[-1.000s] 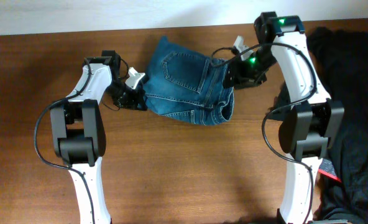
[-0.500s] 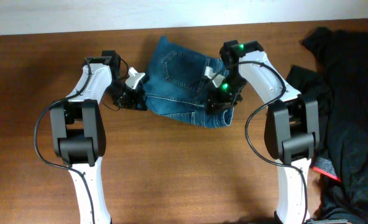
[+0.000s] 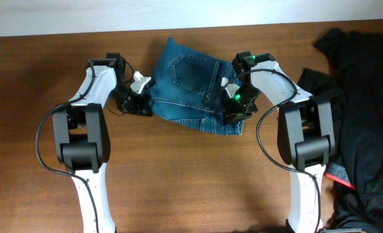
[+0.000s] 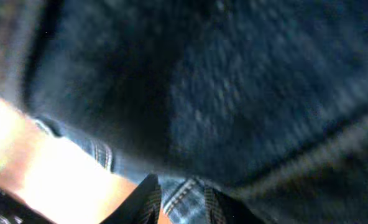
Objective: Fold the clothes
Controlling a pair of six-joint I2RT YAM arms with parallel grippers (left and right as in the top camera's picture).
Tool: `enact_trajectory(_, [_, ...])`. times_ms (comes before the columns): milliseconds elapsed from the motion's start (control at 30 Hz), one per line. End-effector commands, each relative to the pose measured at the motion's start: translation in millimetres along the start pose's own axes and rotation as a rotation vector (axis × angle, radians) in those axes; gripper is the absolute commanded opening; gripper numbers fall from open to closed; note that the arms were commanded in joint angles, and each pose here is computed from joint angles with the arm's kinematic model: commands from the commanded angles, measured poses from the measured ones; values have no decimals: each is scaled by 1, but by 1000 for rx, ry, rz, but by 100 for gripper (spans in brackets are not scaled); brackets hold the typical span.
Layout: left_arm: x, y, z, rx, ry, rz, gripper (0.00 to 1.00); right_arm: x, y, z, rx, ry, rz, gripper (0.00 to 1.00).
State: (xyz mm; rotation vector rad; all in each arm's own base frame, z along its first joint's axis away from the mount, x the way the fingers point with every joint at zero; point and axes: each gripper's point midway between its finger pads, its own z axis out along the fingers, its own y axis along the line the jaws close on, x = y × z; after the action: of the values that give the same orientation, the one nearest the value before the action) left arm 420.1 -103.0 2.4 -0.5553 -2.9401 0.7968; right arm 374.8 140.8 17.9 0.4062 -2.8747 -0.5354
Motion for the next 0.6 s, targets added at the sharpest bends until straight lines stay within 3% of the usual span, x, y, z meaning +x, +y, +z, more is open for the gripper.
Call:
enact_trajectory(0, [-11,4,-21,-30,-32,26,0,-23,5,-56,53,-156,-51,29])
enact_trajectory(100, [-24,-6,-54,-44,-100,50,0,-39,25,-113,73,-306,-111,30])
enact_trajectory(200, [-37,-18,-93,-80,-185,89,0,-53,41,-164,101,-450,-162,44])
enact_trajectory(300, [-51,-24,-128,-128,-287,134,1,-66,47,-196,138,-555,-193,44])
enact_trajectory(567, [-75,-5,-144,-231,-386,178,7,-91,39,-148,127,-488,-195,44])
